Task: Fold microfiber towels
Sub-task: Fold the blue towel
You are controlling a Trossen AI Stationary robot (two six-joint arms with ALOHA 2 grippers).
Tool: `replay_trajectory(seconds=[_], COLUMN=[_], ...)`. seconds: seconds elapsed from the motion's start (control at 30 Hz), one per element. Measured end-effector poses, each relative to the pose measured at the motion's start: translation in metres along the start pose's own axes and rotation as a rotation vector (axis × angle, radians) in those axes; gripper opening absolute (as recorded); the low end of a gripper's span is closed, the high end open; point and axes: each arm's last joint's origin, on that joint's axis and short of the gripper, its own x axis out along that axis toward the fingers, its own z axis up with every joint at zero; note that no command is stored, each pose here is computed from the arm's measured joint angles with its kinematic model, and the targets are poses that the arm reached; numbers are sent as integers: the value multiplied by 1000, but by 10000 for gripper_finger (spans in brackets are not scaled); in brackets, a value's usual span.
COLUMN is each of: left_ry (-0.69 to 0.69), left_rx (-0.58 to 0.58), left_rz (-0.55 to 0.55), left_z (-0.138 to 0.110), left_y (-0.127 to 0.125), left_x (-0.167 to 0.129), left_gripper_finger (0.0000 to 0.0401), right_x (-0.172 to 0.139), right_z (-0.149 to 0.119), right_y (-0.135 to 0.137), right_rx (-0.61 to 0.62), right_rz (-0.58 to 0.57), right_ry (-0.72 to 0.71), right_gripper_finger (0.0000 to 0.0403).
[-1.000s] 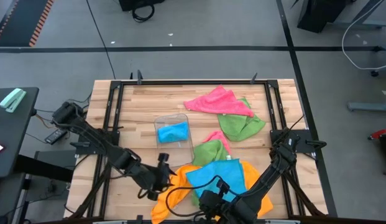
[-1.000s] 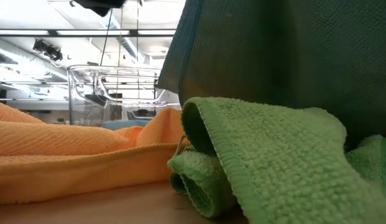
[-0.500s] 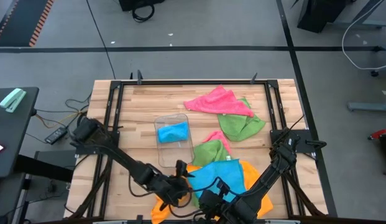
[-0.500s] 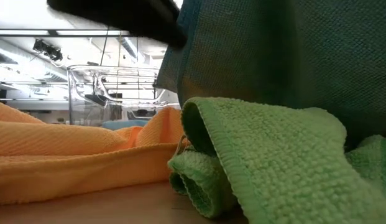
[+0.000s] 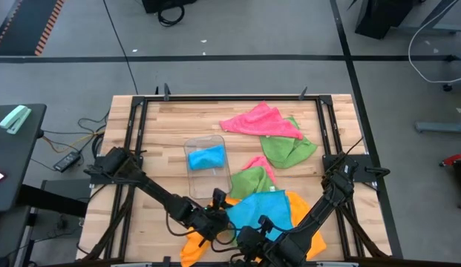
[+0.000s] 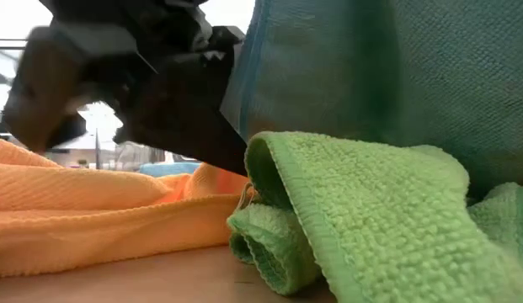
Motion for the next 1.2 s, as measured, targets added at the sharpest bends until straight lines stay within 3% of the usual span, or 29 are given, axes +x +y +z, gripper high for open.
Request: replay_trajectory(seconds=[0.13,0.33,0.4,0.67,0.83,0.97,1.2], left_ry=[8,5,5,-14,-124,-167,-176], left_rx=[1,-17,-36,-75,-125,-148,-267], left_rz=[5,8,-4,-171,-341,-393,-497], left_z=[-2,-2,-2,5,26,33,33], left_y=[-1,-1,-1,5,31,55,89], left_x=[4,4,4,-12,-47,-69,-77], left_gripper_finger=[155,38,15,18,12,19,14], right_x=[0,0,0,-2,-19,-36,-61], right_z=[0,0,0,-1,8,19,32], right_y=[0,0,0,-1,-8,-15,-35], right_rx=[1,9,11,5,-25,-66,-137], right_rz=[0,0,-1,2,19,50,7], right_ry=[0,-1,-4,40,97,114,129], right_gripper_finger=[42,42,42,42,42,42,42])
